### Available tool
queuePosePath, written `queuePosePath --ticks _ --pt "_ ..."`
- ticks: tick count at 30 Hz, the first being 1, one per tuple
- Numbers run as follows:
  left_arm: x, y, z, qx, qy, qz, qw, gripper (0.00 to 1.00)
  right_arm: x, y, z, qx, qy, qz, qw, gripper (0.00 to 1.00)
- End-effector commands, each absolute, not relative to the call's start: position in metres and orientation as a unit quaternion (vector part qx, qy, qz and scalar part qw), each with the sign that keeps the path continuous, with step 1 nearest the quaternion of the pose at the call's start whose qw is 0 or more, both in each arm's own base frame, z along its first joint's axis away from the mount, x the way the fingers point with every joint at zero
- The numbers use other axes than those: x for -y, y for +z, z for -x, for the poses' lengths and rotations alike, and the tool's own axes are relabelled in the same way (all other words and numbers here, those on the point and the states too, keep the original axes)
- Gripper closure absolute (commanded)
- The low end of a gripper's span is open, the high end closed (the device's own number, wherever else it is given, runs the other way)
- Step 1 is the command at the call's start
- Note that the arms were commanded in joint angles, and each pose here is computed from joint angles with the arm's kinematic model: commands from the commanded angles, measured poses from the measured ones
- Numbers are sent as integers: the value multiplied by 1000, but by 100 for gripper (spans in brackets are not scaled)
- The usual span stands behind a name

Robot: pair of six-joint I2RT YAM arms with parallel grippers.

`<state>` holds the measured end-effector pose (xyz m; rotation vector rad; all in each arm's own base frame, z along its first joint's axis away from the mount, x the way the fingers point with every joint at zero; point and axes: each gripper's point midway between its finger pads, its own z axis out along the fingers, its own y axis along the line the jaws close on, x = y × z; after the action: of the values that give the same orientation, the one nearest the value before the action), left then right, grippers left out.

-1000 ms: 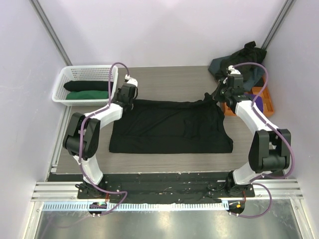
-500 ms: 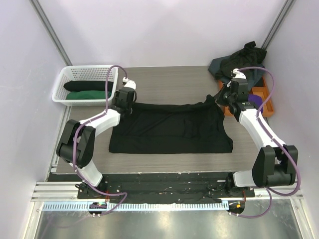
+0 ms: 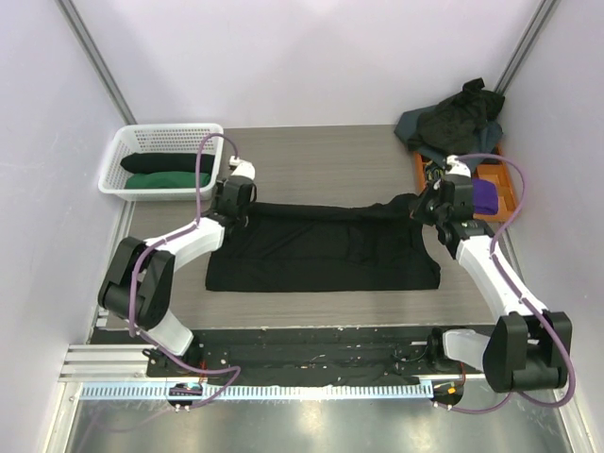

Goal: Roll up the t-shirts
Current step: Fold the T-shirt at the center of the board.

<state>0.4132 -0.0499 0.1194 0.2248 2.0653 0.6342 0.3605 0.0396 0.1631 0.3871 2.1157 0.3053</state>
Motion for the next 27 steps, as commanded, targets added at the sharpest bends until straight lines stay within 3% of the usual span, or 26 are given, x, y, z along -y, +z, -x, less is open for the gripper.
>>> queuePosePath --ticks 1,27 --pt "58 136 -408 -829 234 -58 504 100 -38 175 -351 -837 135 -174 502 96" --pt "35 102 -362 -828 312 -60 461 100 -31 105 -292 -839 134 -228 475 96"
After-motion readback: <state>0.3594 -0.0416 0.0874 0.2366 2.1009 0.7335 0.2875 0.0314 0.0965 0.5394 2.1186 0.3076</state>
